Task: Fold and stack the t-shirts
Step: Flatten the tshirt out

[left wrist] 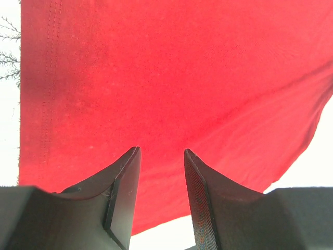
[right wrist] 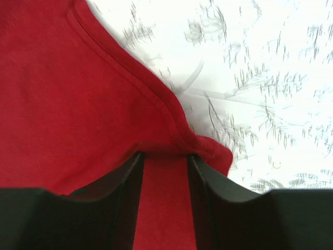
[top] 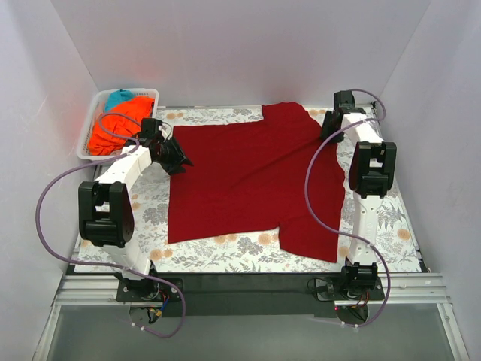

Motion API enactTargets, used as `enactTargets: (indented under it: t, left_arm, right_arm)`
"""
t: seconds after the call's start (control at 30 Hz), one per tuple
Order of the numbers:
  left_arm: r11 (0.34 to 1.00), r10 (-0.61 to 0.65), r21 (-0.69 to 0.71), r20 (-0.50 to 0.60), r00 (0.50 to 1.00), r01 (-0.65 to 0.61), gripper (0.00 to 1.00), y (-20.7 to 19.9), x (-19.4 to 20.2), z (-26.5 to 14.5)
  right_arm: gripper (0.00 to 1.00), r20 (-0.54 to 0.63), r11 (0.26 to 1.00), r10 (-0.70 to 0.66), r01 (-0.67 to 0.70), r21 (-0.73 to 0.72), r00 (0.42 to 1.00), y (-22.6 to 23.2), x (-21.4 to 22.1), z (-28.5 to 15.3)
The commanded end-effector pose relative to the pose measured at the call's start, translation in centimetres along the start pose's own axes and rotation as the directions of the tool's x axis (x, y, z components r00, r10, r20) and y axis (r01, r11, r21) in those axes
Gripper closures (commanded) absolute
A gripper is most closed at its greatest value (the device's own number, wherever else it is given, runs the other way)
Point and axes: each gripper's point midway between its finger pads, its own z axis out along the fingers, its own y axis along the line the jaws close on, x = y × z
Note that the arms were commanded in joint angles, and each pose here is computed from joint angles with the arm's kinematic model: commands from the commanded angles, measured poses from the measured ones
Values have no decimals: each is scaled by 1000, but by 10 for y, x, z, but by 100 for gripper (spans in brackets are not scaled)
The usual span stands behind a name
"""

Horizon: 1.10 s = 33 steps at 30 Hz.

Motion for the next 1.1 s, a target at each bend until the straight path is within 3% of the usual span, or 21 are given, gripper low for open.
enactTargets:
  t: [0.0, 0.07, 0.1, 0.17, 0.23, 0.27, 0.3, 0.37, 0.5, 0.77, 0.9, 1.07]
  left_arm:
    - [999, 29, 40, 44, 999, -31, 62, -12, -4, -25]
    - [998, 33, 52, 39, 999, -35, 61, -14, 0, -30]
    - [997, 40, 61, 47, 998, -42, 61, -16, 0, -35]
    - [995, 54, 79, 34, 998, -57, 60, -17, 7, -42]
    - [994, 66, 87, 25, 998, -68, 60, -17, 16, -52]
    - [994, 67, 87, 18, 998, -69, 60, -15, 21, -55]
    - [995, 57, 78, -6, 998, -56, 60, -9, 31, -56]
    - [994, 47, 104, -21, 999, -45, 60, -11, 45, -67]
    - [997, 18, 82, -43, 999, -15, 60, 2, 77, -79]
    - [996, -62, -58, -29, 998, 60, 60, 46, 118, -95]
    - [982, -93, -167, -40, 995, 85, 60, 72, 132, -98]
    - [946, -169, -286, -40, 985, 151, 58, 100, 151, -96]
  right_arm:
    - [53, 63, 1000, -12, 13, -19, 998, 8, -40, -35]
    - [52, 52, 999, -14, 16, -41, 999, 11, -34, -51]
    - [52, 82, 998, -9, 15, -65, 997, 15, -39, -80]
    - [51, 12, 995, -19, 21, -95, 1000, 15, -3, -91]
    - [51, 54, 986, -44, 52, -160, 998, 26, 2, -134]
    - [51, -4, 986, -68, 67, -155, 998, 24, 35, -134]
    - [50, 39, 982, -76, 81, -172, 996, 27, 35, -162]
    - [50, -20, 979, -92, 87, -185, 996, 25, 77, -169]
    - [51, 6, 982, -90, 90, -165, 996, 13, 119, -209]
    - [47, -59, 998, -38, 35, -47, 998, -29, 198, -218]
    - [38, -135, 1000, 2, 3, 31, 991, -51, 242, -216]
    - [31, -116, 999, 47, -44, 30, 992, -51, 243, -226]
